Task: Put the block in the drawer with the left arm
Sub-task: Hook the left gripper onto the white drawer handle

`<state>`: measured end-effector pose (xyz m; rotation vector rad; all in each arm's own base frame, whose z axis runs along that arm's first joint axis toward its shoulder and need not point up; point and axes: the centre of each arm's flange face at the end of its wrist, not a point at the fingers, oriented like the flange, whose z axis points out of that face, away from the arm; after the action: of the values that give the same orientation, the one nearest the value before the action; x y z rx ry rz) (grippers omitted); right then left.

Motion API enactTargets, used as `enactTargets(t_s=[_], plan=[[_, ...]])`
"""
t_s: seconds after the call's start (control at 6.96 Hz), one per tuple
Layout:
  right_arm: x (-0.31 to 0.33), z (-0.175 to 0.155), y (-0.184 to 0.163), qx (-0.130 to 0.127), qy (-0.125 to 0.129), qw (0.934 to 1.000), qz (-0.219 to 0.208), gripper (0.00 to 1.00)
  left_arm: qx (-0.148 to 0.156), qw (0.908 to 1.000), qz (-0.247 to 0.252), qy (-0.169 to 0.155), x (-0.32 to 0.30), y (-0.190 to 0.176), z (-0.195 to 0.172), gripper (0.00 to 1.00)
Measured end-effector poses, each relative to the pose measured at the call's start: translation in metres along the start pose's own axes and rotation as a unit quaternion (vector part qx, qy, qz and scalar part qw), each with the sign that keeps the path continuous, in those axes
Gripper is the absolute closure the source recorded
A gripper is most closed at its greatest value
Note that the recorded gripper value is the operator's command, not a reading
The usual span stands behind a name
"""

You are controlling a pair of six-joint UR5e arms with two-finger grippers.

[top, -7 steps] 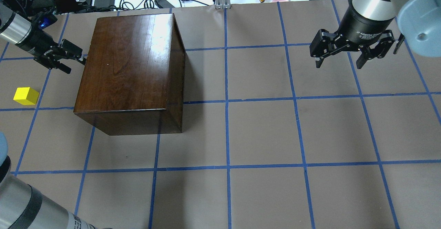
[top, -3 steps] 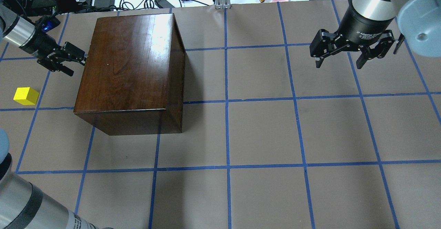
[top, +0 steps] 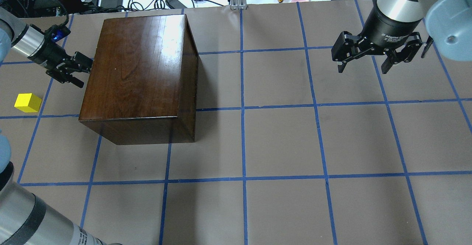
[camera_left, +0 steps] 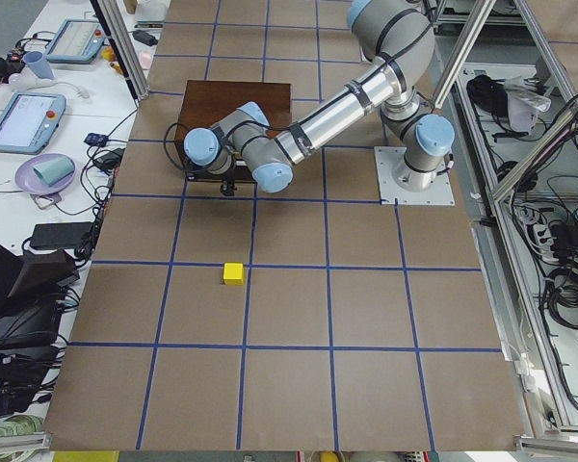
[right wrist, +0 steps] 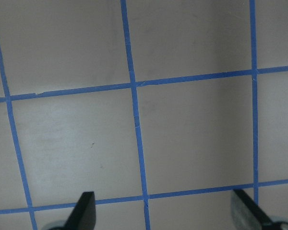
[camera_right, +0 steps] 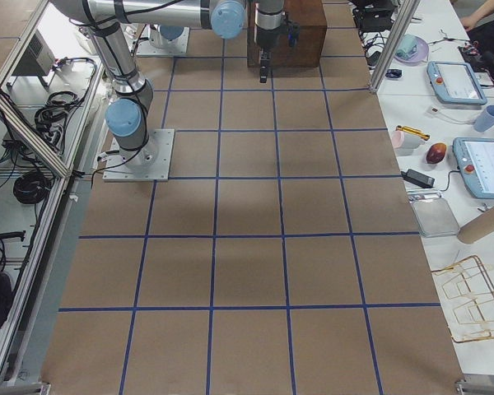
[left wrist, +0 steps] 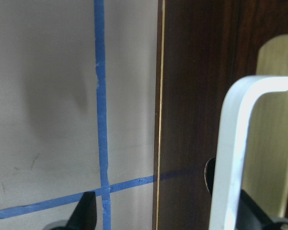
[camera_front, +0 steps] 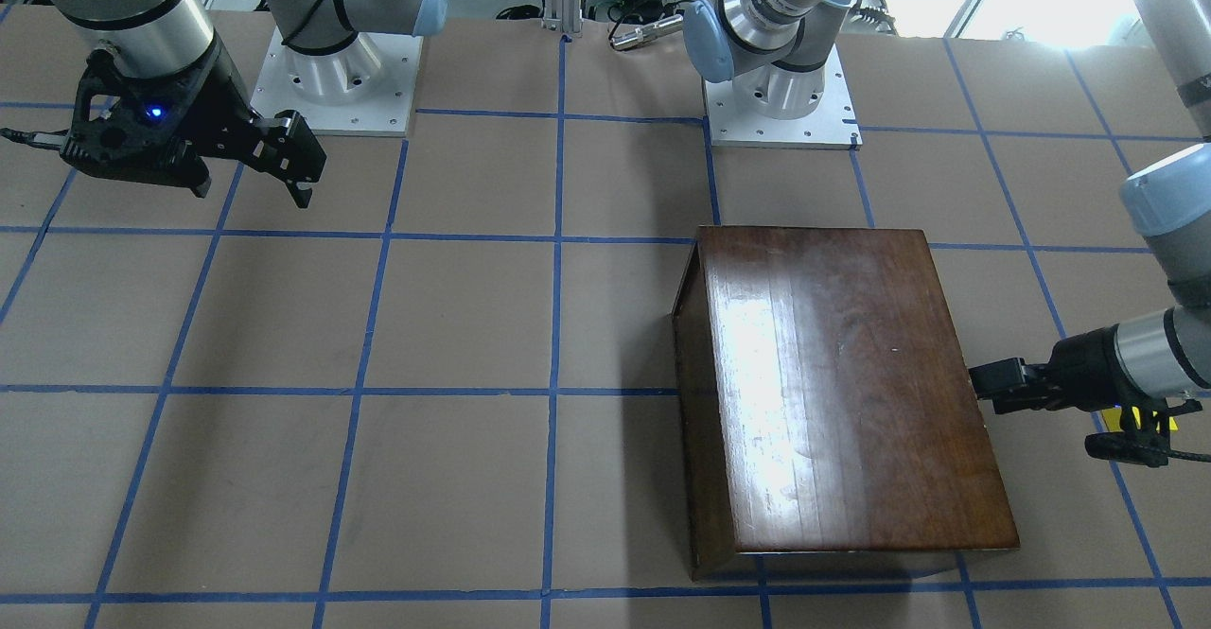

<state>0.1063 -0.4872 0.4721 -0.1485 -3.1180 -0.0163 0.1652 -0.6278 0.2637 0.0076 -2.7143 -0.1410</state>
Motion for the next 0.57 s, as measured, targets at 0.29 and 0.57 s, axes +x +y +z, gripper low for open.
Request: enactTargets(t_s=[0.29,0.57], plan=[[0.0,-0.0001,0.0,0.0,0.0,1.0,0.0,0.0,0.002,1.0,0.001,-0.001,-0.0001,-0.0006,-0.0007,0.13],[0.0,-0.0001,0.0,0.0,0.0,1.0,0.0,0.0,0.005,1.0,0.001,-0.004,-0.0008,-0.0013,-0.0038,0.14]])
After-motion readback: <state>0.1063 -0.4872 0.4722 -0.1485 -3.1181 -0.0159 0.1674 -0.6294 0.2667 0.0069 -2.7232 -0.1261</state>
